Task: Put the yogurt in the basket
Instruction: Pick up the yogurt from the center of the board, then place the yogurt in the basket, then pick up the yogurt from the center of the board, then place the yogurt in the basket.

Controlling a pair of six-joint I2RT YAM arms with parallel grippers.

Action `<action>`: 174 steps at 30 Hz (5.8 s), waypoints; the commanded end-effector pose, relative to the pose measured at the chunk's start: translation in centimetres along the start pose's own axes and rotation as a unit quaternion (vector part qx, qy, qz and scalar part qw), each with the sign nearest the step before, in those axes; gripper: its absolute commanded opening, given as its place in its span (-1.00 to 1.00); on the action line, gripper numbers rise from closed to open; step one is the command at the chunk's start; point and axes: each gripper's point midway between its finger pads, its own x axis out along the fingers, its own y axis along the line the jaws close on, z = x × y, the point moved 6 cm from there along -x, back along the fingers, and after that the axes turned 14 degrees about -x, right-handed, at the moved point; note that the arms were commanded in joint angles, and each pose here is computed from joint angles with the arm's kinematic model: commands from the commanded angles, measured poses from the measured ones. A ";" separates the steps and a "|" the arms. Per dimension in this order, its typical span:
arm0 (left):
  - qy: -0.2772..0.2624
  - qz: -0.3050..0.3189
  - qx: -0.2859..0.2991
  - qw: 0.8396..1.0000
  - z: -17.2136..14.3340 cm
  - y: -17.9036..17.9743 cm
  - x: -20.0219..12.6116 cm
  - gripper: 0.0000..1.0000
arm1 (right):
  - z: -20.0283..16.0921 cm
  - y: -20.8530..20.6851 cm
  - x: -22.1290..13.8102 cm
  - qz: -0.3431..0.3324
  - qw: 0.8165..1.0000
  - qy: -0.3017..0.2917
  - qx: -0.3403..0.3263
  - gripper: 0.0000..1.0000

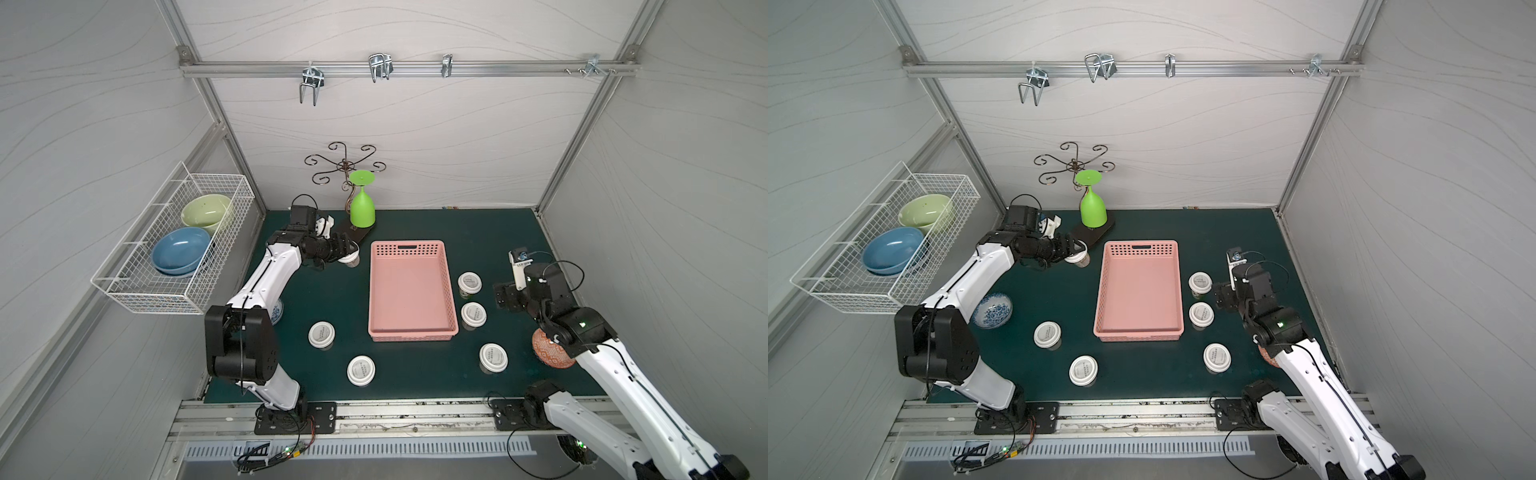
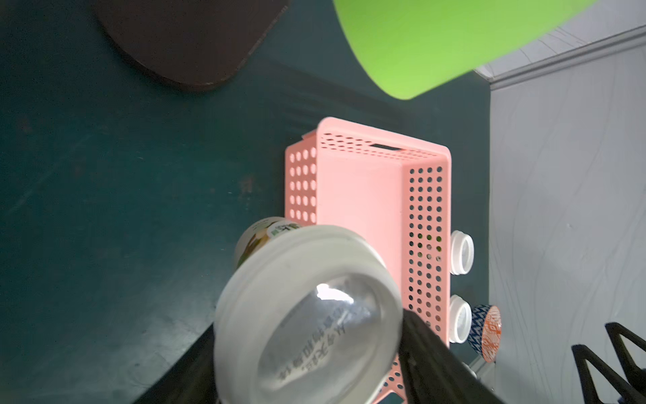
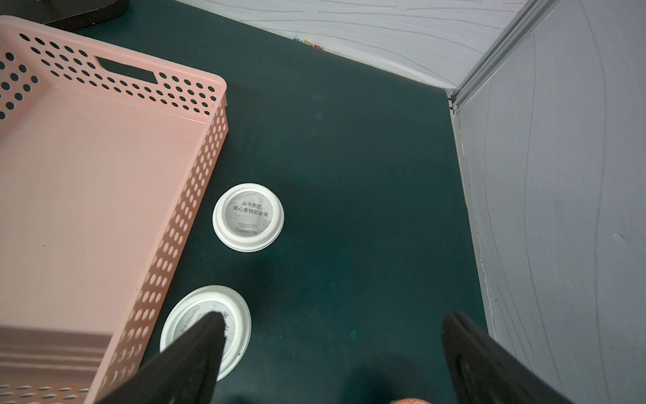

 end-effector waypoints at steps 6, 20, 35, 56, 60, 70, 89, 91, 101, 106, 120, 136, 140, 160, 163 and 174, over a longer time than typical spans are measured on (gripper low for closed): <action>0.045 -0.031 0.041 0.998 -1.6 -4.6 3.1 0.43 | -0.1 -0.4 -0.6 -0.020 1.000 -0.023 0.002 0.98; 0.081 0.018 0.087 0.993 -0.9 -8.1 11.9 0.42 | -0.3 -0.3 -0.6 -0.021 0.999 -0.026 0.002 0.98; 0.104 0.078 0.088 0.988 -1.1 -4.7 17.1 0.47 | -0.2 0.1 -0.5 -0.009 0.999 -0.032 0.001 0.98; 0.030 0.079 0.132 0.988 -2.0 -7.0 8.4 0.90 | 2.3 0.4 0.0 0.130 0.978 0.056 0.153 0.98; 0.000 0.075 0.160 0.984 -2.7 -7.2 5.4 0.93 | 2.6 0.4 1.0 0.180 0.956 0.089 0.215 0.98; -0.060 0.074 0.233 0.968 -5.8 -5.4 -0.9 0.98 | 1.9 1.7 5.3 0.233 0.920 0.157 0.273 0.98; -0.121 0.062 0.205 0.969 -7.7 3.1 -5.5 0.99 | 0.4 4.1 13.8 0.267 0.875 0.235 0.328 0.98; -0.132 0.053 0.186 0.972 -7.5 3.7 -5.8 0.99 | 0.3 4.4 14.5 0.272 0.870 0.244 0.331 0.98; -0.151 0.055 0.171 0.972 -6.9 4.5 -6.5 0.99 | 0.0 5.7 17.1 0.285 0.858 0.274 0.329 0.98; -0.153 0.056 0.169 0.972 -6.9 4.7 -6.5 0.99 | -0.3 6.0 18.0 0.288 0.854 0.283 0.329 0.82; -0.153 0.054 0.164 0.973 -6.8 4.9 -6.3 0.99 | -1.0 6.5 18.3 0.294 0.848 0.294 0.328 0.43; -0.159 0.057 0.168 0.971 -6.8 5.1 -6.5 0.99 | 2.9 3.2 13.6 0.278 0.875 0.241 0.314 0.40; -0.160 0.057 0.166 0.971 -6.8 5.1 -6.6 0.99 | 5.3 2.2 11.8 0.283 0.878 0.220 0.316 0.40; -0.168 0.062 0.163 0.970 -6.5 5.4 -6.9 0.99 | 14.2 12.1 16.0 0.366 0.872 0.220 0.239 0.42; -0.168 0.062 0.162 0.970 -6.4 5.5 -6.8 0.99 | 13.7 13.3 17.9 0.371 0.866 0.233 0.242 0.42; -0.167 0.065 0.159 0.971 -6.2 5.8 -6.5 0.99 | 13.0 16.4 22.8 0.383 0.853 0.263 0.239 0.41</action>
